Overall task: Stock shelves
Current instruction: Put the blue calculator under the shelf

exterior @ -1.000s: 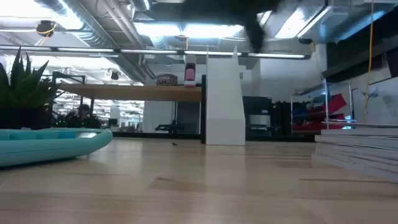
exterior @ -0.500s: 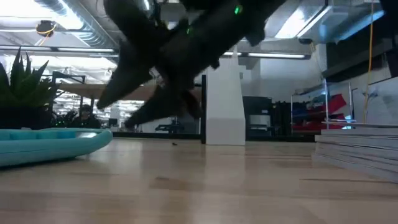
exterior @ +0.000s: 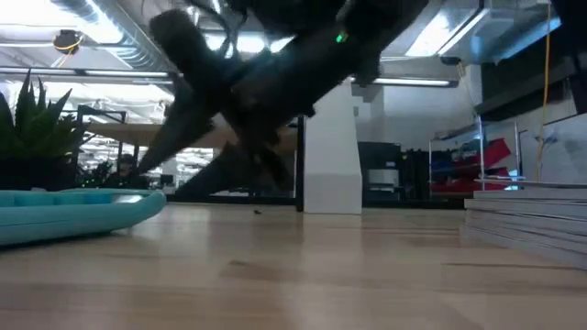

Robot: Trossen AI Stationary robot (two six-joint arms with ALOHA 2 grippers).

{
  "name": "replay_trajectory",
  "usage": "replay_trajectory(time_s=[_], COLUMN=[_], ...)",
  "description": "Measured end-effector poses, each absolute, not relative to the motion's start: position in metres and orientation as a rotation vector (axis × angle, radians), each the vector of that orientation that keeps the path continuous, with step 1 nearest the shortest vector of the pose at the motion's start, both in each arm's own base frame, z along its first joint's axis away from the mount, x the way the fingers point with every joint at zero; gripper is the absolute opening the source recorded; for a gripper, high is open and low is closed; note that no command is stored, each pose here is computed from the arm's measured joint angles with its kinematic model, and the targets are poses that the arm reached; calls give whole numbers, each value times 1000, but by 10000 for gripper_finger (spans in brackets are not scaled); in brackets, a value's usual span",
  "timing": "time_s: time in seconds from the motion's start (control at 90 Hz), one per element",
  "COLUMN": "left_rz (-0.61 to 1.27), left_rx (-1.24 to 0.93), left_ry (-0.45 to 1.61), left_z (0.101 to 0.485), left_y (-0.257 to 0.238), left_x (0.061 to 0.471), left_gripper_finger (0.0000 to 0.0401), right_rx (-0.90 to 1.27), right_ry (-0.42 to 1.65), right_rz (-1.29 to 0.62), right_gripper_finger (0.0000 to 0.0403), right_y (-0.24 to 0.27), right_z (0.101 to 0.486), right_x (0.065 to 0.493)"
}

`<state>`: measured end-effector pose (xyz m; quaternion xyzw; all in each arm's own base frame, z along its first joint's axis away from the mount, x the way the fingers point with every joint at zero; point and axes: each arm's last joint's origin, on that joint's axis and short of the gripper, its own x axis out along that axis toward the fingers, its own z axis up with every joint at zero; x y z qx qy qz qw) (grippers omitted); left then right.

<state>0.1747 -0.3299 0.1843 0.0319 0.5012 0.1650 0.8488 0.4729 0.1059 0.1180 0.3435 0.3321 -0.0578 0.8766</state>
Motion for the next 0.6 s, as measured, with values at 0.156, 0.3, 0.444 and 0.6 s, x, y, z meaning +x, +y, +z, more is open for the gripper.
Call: replay_trajectory(time_s=[0.156,0.3,0.444,0.6], left_rz=[330,254,248,256], left_rx=[84,72,63,92], left_ry=[1107,1158,1190,1207], left_z=[183,167,148,144], left_y=[-325,-320,-307,-298], left_x=[187,200,208,212], left_gripper_finger=[313,313,313,313], right_rx=[759,792,776,771], right_ry=[671,655,653,651], right_rz=[-95,-41,-27,-26], right_gripper_finger=[188,188,184,172], right_y=[106,108,109,109], right_z=[102,100,100,99], right_x=[478,481,481,482])
